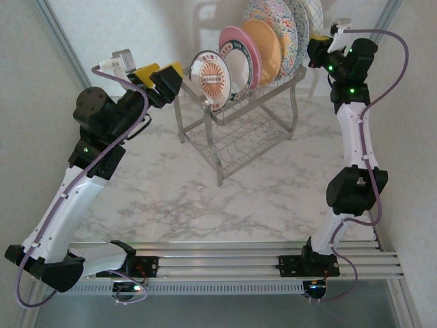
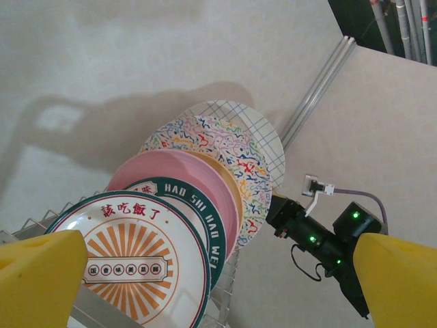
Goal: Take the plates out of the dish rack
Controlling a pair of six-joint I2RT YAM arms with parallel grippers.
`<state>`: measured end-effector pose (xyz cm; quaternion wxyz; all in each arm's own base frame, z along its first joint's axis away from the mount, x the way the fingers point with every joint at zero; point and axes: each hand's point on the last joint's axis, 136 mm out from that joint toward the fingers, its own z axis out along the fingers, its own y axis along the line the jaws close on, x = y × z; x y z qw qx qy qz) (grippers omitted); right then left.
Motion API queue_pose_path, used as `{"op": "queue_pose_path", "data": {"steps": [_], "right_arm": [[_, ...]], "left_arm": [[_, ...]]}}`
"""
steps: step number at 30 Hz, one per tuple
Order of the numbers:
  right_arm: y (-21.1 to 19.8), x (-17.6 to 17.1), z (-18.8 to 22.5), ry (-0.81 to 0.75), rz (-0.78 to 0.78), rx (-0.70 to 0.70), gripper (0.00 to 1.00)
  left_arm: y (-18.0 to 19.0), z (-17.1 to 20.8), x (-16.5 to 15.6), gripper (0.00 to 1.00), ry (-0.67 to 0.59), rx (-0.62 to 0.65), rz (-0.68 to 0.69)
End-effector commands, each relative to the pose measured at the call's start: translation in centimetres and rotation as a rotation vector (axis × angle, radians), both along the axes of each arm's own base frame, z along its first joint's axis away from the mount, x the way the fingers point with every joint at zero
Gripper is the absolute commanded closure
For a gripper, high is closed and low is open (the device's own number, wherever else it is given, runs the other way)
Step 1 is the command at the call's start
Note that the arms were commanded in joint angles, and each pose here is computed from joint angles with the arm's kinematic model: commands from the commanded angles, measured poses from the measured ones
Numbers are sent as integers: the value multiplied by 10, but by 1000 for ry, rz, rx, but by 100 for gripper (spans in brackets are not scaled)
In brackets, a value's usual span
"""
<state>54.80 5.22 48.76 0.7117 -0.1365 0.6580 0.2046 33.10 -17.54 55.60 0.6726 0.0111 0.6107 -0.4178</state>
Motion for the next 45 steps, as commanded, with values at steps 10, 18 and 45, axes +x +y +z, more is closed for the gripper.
{"op": "queue_pose_path", "data": {"steps": [10,18,45], "right_arm": [[-23,-58,109,-255,-131,22,100],[-50,-88,146,-341,-257,57,100],[3,-198,192,-115,121,600,100]], "left_arm": [[-8,15,-16,0,-49,-31,-70],[-17,17,-16,0,-45,-54,-102],[-137,44,36,11,143,-366,-488]]}}
